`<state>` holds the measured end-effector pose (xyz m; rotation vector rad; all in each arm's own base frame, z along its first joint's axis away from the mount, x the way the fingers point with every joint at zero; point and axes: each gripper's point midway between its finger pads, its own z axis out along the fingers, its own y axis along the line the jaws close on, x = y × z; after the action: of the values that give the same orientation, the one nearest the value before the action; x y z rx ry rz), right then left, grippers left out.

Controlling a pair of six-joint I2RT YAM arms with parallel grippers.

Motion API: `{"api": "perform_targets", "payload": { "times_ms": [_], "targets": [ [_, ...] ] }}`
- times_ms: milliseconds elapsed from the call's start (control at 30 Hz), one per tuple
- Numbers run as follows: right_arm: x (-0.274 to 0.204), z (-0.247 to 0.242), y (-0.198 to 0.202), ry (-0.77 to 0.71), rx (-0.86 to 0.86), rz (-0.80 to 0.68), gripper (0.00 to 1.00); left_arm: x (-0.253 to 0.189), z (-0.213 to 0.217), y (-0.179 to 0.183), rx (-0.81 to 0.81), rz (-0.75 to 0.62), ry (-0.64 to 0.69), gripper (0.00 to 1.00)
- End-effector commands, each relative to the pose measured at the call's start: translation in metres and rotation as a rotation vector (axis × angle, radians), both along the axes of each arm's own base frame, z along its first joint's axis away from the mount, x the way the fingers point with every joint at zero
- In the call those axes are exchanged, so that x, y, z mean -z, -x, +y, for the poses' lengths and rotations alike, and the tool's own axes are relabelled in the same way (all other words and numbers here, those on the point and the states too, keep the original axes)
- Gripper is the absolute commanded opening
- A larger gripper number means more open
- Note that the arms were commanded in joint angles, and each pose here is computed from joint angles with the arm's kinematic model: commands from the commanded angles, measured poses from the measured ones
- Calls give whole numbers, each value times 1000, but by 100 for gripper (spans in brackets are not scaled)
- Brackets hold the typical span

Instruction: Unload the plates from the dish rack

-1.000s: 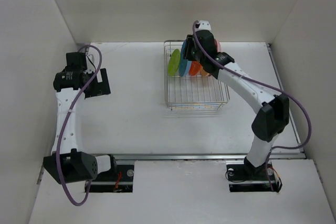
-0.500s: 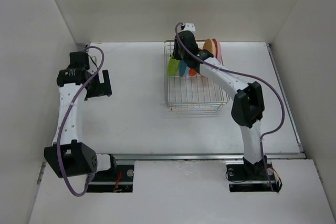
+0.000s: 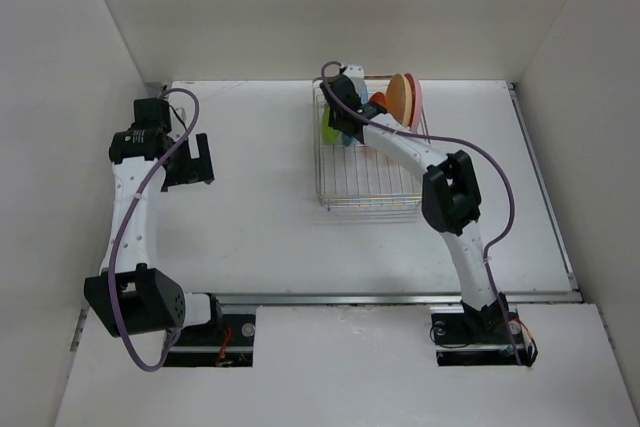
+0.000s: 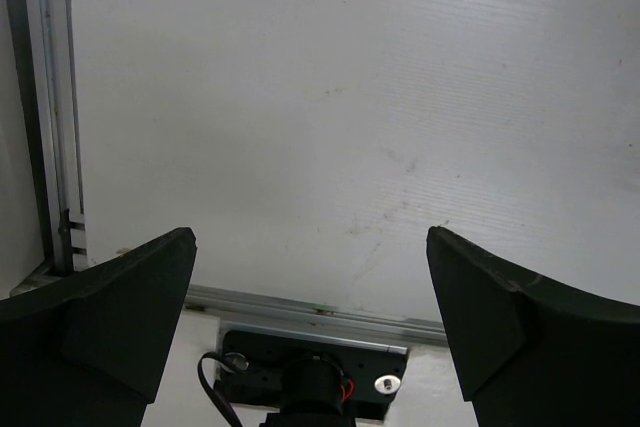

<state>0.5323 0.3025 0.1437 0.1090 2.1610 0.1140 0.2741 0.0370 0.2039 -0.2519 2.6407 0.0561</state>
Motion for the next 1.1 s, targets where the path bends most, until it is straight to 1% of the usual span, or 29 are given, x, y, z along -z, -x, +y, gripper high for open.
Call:
{"api": "perform_targets", "payload": {
  "times_ms": [0,67,200,233,267,300,333,367,400,433,467,500,533,567,600,633,667,700,733,767,800,833,867,900,933,967,1033,1067],
  "targets": [
    [-6,3,-7,-34,15,-12,9,0,1,-1,4,-8,3,100],
    [-32,2,-4,-41,32,-58,0,-3,1,0,4,-17,2,100],
    [-99,3,18,-29,107,-197,0,-3,1,0,12,-16,-2,100],
    [-116,2,21,-26,117,-228,0,-6,1,1,12,-18,-3,100],
    [-143,-3,29,-47,134,-271,0,-6,1,1,12,-18,-3,100],
    [-157,-6,35,-31,140,-296,0,-9,0,-1,28,-27,1,100],
    [-174,-10,45,-15,174,-333,0,-11,-3,0,35,-28,15,100],
    [-201,-18,56,-28,197,-377,0,-10,-4,2,50,-19,19,100],
    [-215,-23,64,-6,211,-400,0,-16,-6,1,72,-40,19,100],
    [-232,-30,76,9,260,-442,0,-19,-12,1,99,-46,45,100],
    [-236,-34,84,37,273,-453,0,-19,-16,4,118,-37,60,100],
    [-257,-44,96,45,288,-488,0,-26,-18,3,148,-62,63,100],
    [-263,-48,103,55,302,-501,0,-30,-27,3,183,-73,101,100],
    [-260,-45,112,79,291,-499,0,-33,-32,5,205,-72,121,100],
    [-271,-47,121,58,269,-511,0,-36,-37,6,233,-80,142,100],
    [-268,-42,123,46,220,-501,0,-37,-42,5,275,-88,157,100],
    [-263,-9,128,-7,43,-477,0,-47,-55,5,329,-117,218,100],
    [-244,7,133,-14,-65,-434,0,-48,-63,9,362,-113,253,100],
    [-238,26,137,-47,-174,-422,0,-55,-70,8,397,-139,281,100],
    [-232,43,145,-85,-275,-404,0,-64,-83,11,460,-162,343,100],
    [-219,75,161,-143,-468,-362,0,-67,-90,12,488,-173,374,100],
    [-202,92,169,-175,-560,-339,0,-71,-96,14,514,-181,404,100],
    [-196,106,179,-212,-649,-324,0,-76,-107,18,557,-192,462,100],
    [-187,130,202,-277,-821,-282,0,-79,-110,19,587,-204,475,100],
    [-177,138,214,-305,-897,-259,0,-79,-113,22,601,-202,490,100],
    [-175,149,219,-338,-959,-267,0,-80,-114,22,605,-204,498,100],
    [-163,166,245,-400,-1100,-227,0,-80,-113,22,621,-210,487,100],
    [-163,169,251,-430,-1131,-223,0,-74,-112,23,613,-194,485,100]
  ]
}}
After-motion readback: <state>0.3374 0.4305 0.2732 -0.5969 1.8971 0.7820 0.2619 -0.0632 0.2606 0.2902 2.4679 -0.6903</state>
